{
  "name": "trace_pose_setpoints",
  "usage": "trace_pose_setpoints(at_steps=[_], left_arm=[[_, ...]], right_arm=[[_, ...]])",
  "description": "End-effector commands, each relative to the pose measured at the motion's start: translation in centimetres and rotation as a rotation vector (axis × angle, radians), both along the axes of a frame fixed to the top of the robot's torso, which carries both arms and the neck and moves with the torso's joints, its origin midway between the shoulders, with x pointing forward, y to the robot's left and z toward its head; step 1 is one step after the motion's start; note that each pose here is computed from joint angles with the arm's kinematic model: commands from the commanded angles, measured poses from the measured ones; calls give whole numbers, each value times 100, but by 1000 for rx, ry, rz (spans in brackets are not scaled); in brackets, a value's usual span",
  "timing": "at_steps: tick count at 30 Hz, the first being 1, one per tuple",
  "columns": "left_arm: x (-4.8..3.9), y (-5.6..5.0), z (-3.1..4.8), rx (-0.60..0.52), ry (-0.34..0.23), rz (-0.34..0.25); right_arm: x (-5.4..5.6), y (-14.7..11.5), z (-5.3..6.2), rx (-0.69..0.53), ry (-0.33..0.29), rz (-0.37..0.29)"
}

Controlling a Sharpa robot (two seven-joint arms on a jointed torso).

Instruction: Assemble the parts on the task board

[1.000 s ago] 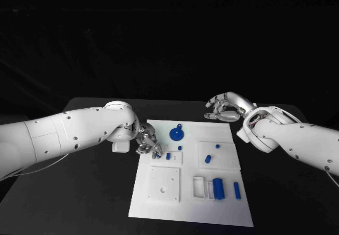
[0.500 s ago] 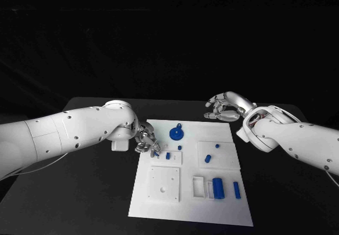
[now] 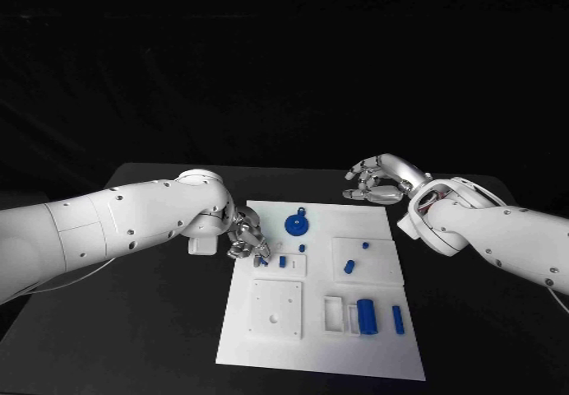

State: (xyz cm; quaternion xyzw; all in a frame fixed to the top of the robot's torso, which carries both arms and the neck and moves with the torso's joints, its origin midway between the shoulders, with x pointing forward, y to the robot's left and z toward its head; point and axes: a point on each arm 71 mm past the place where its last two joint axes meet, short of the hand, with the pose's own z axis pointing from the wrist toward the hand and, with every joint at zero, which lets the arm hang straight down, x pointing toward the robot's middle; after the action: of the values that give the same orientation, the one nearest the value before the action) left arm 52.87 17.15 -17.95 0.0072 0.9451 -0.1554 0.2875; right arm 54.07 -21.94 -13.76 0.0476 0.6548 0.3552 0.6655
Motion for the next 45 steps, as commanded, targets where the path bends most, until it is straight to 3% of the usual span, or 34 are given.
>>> trace_pose_setpoints(at_steps=[1,21,34,45], left_arm=[[-23,-19,-13,5,21,-21],[-31,-50,-42,7,22,-21],[-42,-100,-38,13,-8,-8],[-65,-141,-64,51,-27,-39]], right_arm=[[-7,16,-6,-5,5,16],[-8,17,-9,-5,5,16],[-10,14,-17,-5,6,15],[-11,9,-19,-5,7,15]])
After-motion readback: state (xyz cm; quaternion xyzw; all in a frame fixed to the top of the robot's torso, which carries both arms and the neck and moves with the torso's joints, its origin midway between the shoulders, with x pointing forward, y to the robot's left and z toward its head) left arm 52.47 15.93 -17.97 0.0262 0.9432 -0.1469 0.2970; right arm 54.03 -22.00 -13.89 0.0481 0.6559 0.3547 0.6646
